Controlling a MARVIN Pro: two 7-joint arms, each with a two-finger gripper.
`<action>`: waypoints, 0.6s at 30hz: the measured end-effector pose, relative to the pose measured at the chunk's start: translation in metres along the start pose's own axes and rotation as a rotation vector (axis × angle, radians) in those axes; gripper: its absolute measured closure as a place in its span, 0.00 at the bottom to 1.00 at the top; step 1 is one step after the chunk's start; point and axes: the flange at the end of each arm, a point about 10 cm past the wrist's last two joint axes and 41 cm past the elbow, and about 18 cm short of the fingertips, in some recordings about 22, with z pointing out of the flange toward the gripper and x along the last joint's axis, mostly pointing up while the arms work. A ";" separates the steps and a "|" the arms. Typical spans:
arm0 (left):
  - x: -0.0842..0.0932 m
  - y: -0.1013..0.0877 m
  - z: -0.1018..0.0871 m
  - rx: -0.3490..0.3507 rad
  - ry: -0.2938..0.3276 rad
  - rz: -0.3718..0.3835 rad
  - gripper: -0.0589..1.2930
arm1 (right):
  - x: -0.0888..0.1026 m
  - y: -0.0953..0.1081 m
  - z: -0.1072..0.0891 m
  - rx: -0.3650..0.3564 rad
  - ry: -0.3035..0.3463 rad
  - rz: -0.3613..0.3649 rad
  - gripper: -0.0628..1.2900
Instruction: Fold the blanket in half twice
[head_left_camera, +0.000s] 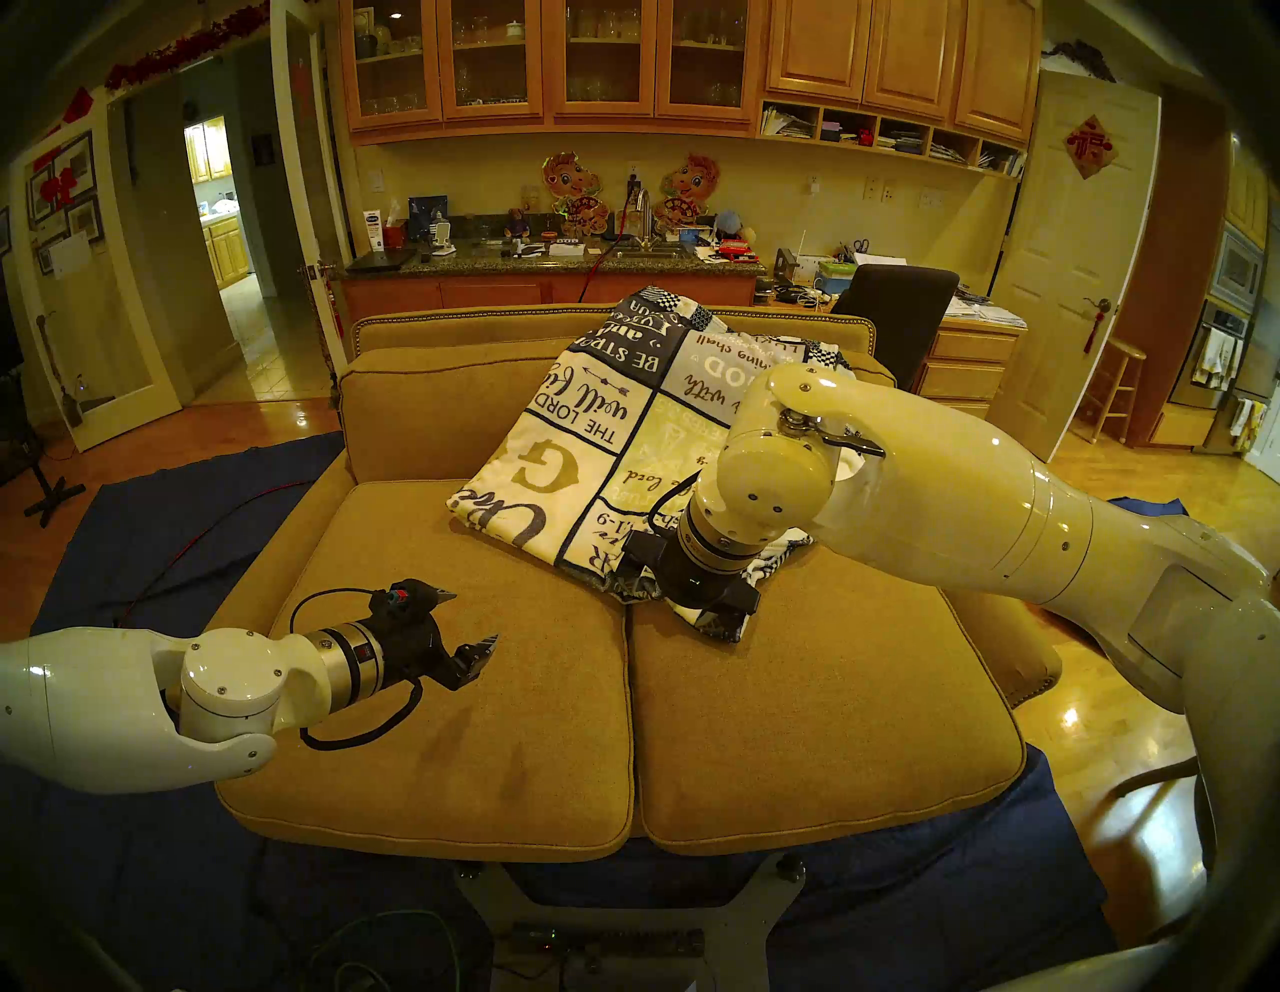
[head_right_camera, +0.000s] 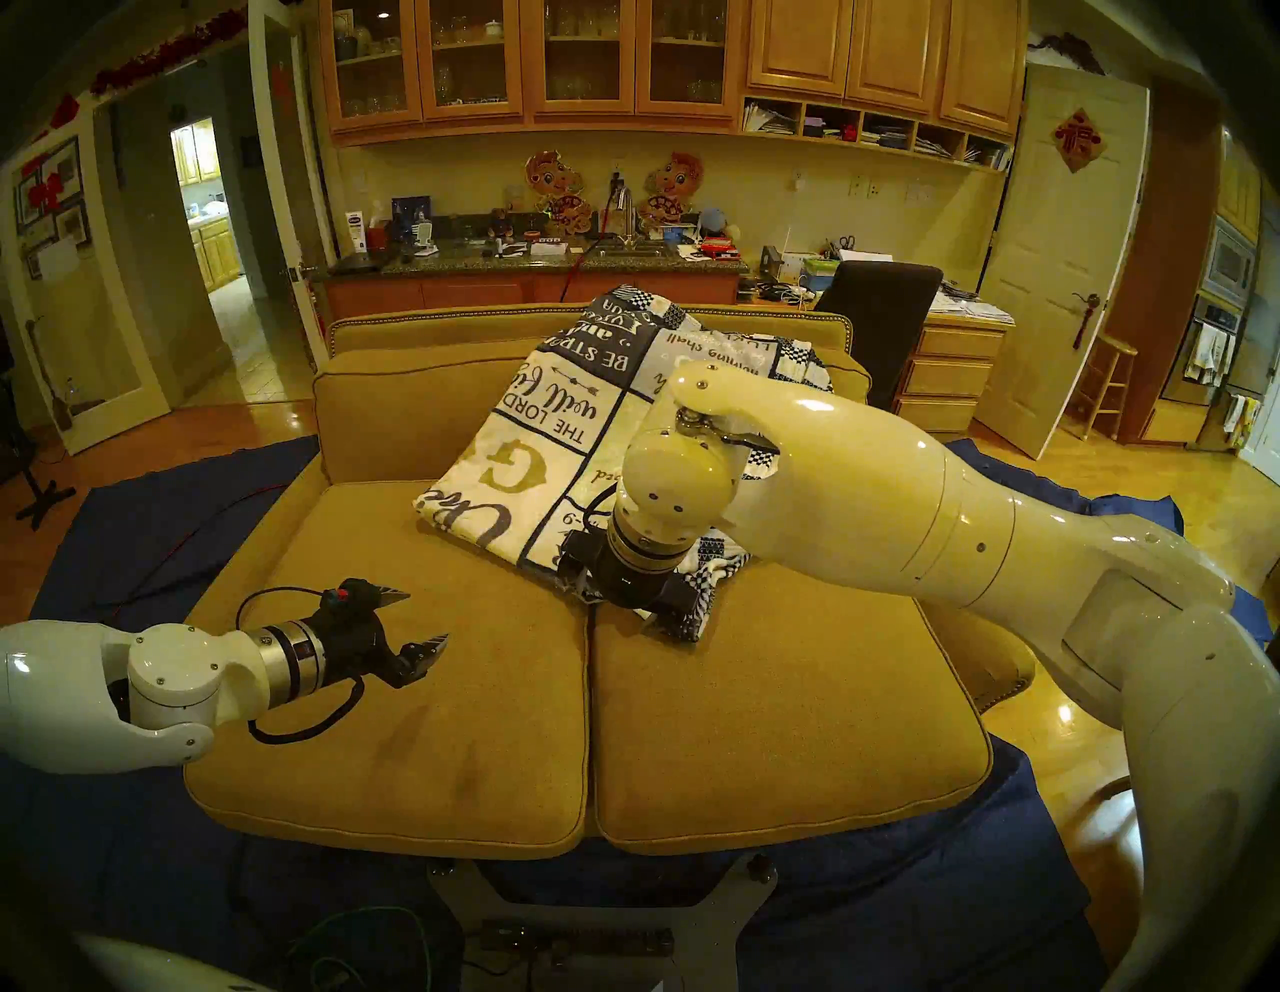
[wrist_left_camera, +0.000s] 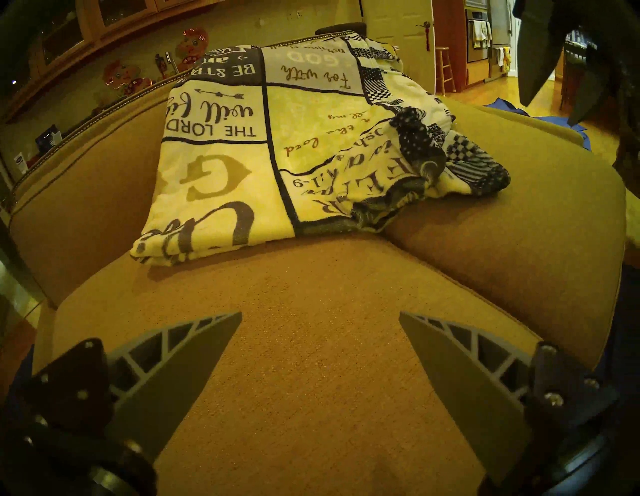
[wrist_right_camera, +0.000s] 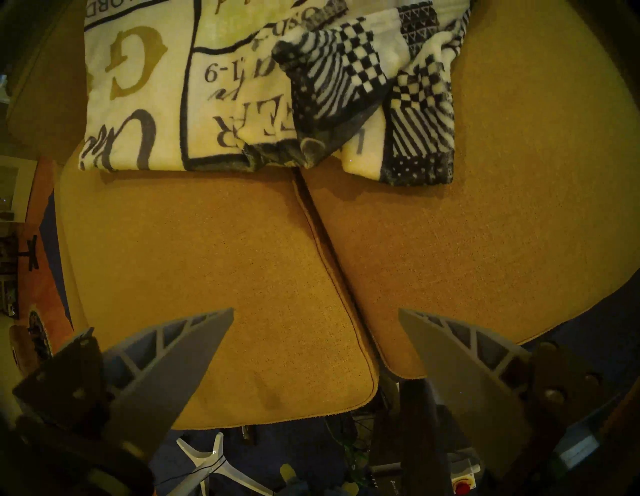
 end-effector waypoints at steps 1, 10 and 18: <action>0.000 0.000 0.000 0.000 0.000 0.000 0.04 | 0.000 0.000 0.000 0.001 0.001 -0.001 0.04; 0.000 0.000 0.000 0.002 0.001 -0.001 0.04 | 0.001 0.001 -0.001 0.005 0.007 -0.004 0.04; 0.000 0.003 -0.001 0.004 0.001 -0.009 0.04 | 0.002 0.001 -0.002 0.006 0.008 -0.004 0.04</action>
